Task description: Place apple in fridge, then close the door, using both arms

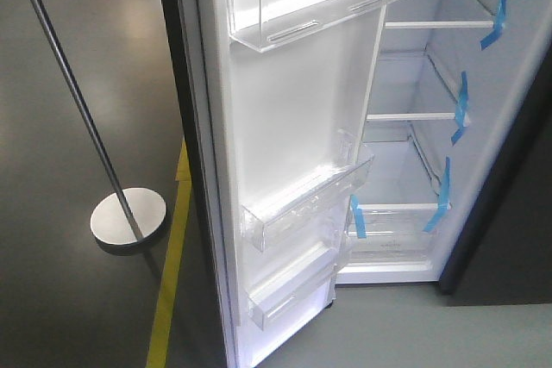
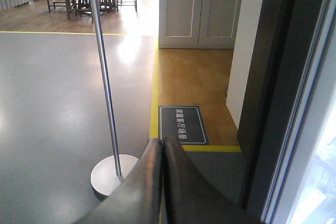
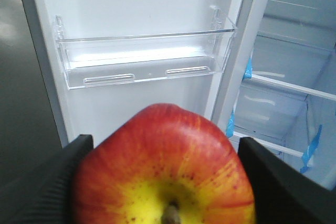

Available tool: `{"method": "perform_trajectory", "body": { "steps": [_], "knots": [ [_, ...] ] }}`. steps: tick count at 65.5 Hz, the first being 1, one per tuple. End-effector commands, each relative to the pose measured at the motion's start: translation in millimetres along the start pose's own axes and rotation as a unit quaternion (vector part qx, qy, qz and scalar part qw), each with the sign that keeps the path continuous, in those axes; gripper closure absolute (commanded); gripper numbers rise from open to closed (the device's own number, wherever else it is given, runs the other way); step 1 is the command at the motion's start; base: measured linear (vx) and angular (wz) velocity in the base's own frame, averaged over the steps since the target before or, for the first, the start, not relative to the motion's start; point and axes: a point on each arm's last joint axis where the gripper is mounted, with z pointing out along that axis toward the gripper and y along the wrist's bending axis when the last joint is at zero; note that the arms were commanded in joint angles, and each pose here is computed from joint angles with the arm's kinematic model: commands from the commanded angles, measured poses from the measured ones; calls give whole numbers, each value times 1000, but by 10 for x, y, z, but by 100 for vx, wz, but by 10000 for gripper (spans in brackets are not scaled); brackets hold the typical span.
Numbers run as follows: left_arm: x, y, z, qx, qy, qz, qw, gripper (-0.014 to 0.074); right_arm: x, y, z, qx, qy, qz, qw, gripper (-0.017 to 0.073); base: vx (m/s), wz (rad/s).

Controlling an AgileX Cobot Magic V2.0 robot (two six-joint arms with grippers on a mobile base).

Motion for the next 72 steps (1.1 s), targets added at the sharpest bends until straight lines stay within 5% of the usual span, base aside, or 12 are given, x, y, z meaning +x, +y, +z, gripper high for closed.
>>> {"method": "perform_trajectory", "body": {
  "steps": [1, 72],
  "knots": [
    [-125, -6, -28, 3, -50, -8, 999, 600, -145, 0, -101, 13, -58, -2, 998, 482, 10, -1],
    [-125, -6, -28, 3, -50, -8, 999, 600, -145, 0, -101, 13, -58, -2, 998, 482, 7, 2]
  ]
}}
